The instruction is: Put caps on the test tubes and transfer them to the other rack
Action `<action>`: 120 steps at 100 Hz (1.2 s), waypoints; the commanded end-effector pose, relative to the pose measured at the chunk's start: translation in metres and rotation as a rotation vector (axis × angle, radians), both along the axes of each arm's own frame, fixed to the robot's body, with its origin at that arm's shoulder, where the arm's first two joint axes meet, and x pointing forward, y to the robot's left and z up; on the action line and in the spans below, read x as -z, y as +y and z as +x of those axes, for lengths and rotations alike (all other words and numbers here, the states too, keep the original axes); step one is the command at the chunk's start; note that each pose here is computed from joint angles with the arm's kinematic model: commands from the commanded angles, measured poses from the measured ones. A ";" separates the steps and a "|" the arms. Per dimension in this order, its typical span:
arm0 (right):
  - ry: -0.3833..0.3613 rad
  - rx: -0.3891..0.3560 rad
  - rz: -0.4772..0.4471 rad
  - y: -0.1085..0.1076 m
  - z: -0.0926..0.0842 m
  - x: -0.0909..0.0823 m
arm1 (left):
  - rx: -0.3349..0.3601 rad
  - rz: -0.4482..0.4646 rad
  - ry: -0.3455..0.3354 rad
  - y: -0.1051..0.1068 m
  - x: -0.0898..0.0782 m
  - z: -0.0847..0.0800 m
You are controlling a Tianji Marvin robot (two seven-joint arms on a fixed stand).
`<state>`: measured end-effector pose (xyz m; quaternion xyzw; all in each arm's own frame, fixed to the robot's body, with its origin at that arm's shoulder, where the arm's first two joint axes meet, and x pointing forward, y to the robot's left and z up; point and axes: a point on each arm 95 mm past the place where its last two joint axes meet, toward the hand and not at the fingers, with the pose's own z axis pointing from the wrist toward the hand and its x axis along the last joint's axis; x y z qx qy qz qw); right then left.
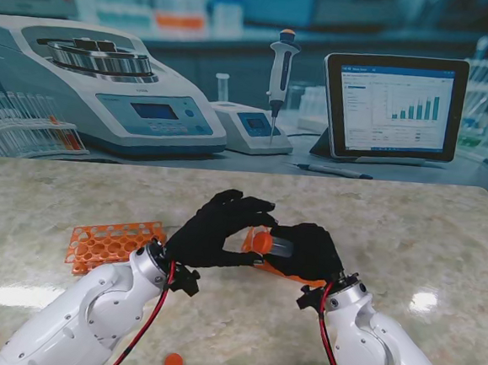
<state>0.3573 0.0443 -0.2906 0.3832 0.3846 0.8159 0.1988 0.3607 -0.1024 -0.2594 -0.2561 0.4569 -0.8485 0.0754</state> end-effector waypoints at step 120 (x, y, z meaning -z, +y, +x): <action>0.012 -0.012 0.012 0.006 -0.005 0.001 | 0.006 -0.032 0.015 -0.007 0.002 0.005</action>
